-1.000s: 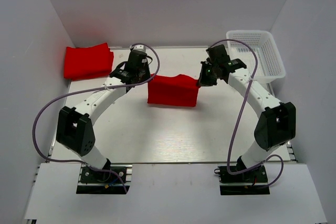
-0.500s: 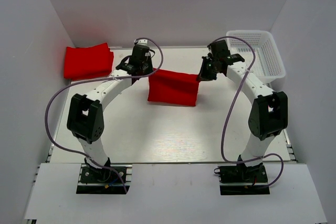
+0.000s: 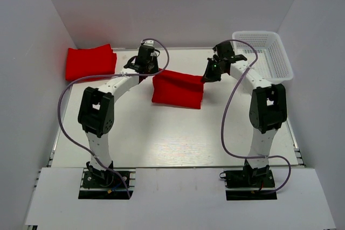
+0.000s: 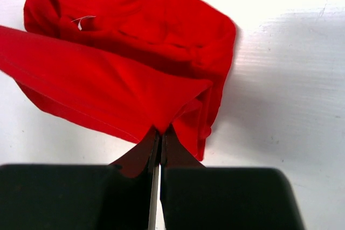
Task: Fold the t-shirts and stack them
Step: Fold the long partially folded tshirt into a neat square
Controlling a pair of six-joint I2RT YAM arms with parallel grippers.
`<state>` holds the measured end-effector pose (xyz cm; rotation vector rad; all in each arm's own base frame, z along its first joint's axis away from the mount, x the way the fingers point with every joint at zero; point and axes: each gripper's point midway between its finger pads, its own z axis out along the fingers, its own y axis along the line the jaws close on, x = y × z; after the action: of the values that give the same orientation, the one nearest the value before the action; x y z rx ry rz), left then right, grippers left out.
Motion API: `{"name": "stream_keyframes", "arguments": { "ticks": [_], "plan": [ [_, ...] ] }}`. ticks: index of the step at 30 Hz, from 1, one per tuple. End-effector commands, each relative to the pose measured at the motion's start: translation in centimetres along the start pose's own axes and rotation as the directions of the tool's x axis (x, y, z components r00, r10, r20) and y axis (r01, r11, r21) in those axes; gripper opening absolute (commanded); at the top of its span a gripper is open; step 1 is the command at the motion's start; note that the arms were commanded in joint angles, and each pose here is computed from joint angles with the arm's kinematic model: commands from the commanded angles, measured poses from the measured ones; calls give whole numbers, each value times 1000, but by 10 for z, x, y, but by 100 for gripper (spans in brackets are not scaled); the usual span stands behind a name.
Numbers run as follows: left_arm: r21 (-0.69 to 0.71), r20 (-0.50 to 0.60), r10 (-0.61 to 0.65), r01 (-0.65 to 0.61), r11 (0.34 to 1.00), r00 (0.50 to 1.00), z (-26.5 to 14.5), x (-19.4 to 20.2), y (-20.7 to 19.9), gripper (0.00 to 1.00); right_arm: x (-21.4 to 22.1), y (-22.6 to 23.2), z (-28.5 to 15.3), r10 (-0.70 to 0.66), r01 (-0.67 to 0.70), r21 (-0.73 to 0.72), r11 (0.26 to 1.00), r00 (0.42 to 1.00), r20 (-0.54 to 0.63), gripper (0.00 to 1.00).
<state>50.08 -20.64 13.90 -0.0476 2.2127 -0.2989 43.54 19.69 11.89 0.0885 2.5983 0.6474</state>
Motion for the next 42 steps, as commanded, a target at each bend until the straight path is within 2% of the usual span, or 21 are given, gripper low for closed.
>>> {"name": "stream_keyframes", "arguments": {
  "ticks": [1, 7, 8, 10, 12, 13, 14, 15, 16, 17, 22, 27, 31, 33, 37, 38, 42],
  "plan": [
    [-19, 75, 0, 1, 1000, 997, 9, -31, 12, 0, -26, -8, -3, -8, 8, -3, 1000, 998, 59, 0],
    [-56, 47, 5, -3, 998, 999, 31, -15, 20, 0, -30, -12, 11, 0, 1, -12, 1000, 999, 51, 0],
    [-56, 66, -2, 5, 998, 998, 29, -27, 21, 0, -31, -13, 16, -1, 2, -14, 1000, 999, 48, 0],
    [-59, 61, 8, -4, 998, 998, 34, -25, 22, 0, -33, -11, 19, -6, 8, -34, 999, 999, 50, 1],
    [-62, 53, 9, -6, 998, 999, 36, -23, 22, 0, -36, -9, 24, -18, 21, -57, 998, 998, 57, 7],
    [-62, 53, 9, -6, 998, 999, 36, -23, 22, 2, -38, -7, 24, -24, 28, -66, 997, 998, 63, 18],
    [-72, 51, 10, -6, 997, 999, 34, -25, 23, 12, -41, -7, 27, -27, 32, -71, 997, 997, 67, 23],
    [-73, 50, 10, -6, 997, 999, 33, -28, 23, 62, -41, -6, 27, -39, 44, -79, 996, 997, 61, 33],
    [-85, 55, 10, -6, 996, 998, 32, -30, 24, 78, -47, -5, 25, -42, 48, -82, 995, 996, 75, 50],
    [-88, 69, 4, 2, 996, 998, 31, -38, 27, 100, -48, -1, 22, -60, 67, -91, 994, 995, 76, 90],
    [-79, 92, 1, 6, 997, 996, 6, -60, 22, 100, -64, 14, -13, -112, 129, -100, 987, 981, 156, 90],
    [-53, 88, 0, 5, 999, 996, -17, -56, 20, 100, -38, 19, -22, -141, 159, -126, 979, 981, 135, 90],
    [15, 4, 39, -39, 999, 999, -18, -24, 16, 100, -12, 9, -27, -137, 148, -126, 981, 986, 96, 90],
    [92, -32, 76, -73, 993, 997, -18, -13, 6, 100, -14, 15, -42, -150, 170, -134, 976, 978, 145, 90],
    [192, -97, 124, -103, 976, 988, -1, 15, -5, 100, 12, 2, -46, -142, 158, -119, 980, 981, 130, 90],
    [188, -115, 125, -102, 977, 986, 8, 22, -4, 100, 9, 7, -58, -151, 172, -121, 978, 974, 167, 90],
    [210, -200, 129, -86, 974, 971, 23, 48, -4, 100, 26, -5, -66, -160, 175, -80, 981, 973, 167, 90]
  ]
}}
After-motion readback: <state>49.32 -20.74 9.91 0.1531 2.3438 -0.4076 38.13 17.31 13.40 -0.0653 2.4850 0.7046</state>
